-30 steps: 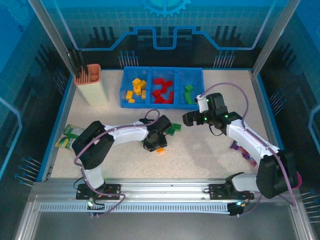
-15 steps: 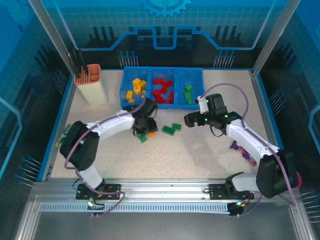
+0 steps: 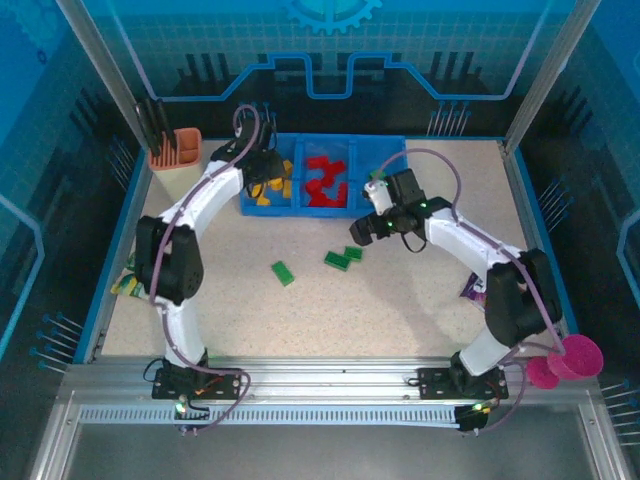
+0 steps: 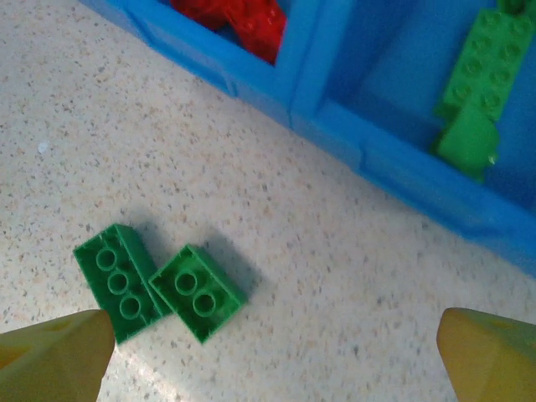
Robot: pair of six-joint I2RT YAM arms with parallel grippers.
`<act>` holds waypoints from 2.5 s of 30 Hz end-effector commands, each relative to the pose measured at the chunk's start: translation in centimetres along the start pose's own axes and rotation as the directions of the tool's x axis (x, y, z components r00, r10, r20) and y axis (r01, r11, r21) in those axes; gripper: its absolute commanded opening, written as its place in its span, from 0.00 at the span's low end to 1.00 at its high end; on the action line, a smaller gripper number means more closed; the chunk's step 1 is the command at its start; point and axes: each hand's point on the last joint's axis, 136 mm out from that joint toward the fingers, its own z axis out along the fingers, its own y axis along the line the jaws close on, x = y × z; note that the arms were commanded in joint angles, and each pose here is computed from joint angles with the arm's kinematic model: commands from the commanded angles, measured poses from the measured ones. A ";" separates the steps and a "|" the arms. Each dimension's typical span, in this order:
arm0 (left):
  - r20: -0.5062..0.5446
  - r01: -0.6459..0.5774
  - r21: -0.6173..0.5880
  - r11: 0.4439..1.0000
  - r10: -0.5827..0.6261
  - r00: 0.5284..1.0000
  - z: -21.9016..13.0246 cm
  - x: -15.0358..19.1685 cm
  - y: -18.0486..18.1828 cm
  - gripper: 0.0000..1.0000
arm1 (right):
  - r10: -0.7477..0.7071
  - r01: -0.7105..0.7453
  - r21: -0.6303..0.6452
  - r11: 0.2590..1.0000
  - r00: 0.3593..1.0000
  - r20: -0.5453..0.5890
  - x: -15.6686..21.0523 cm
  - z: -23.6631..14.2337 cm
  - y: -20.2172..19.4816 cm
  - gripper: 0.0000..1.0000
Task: Sort the legos into containers by color
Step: Place the lego in the container, then pick up the lego from the center of the table.
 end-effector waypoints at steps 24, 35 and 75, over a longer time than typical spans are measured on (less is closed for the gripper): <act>-0.073 0.052 0.000 0.999 -0.052 0.996 11.5 -2.0 -0.3 0.42 | -0.547 0.510 -0.199 0.837 0.791 -0.274 2.9 7.1 11.2 0.93; -0.059 0.052 0.007 0.999 -0.052 0.997 10.3 -2.8 -0.5 0.57 | -0.556 0.520 -0.197 0.831 0.770 -0.314 3.9 8.0 10.7 0.81; 0.280 -0.205 0.038 0.978 0.186 0.942 -23.6 1.2 6.3 0.72 | -0.259 0.265 0.043 0.963 0.960 -0.108 -9.2 1.9 -0.7 0.22</act>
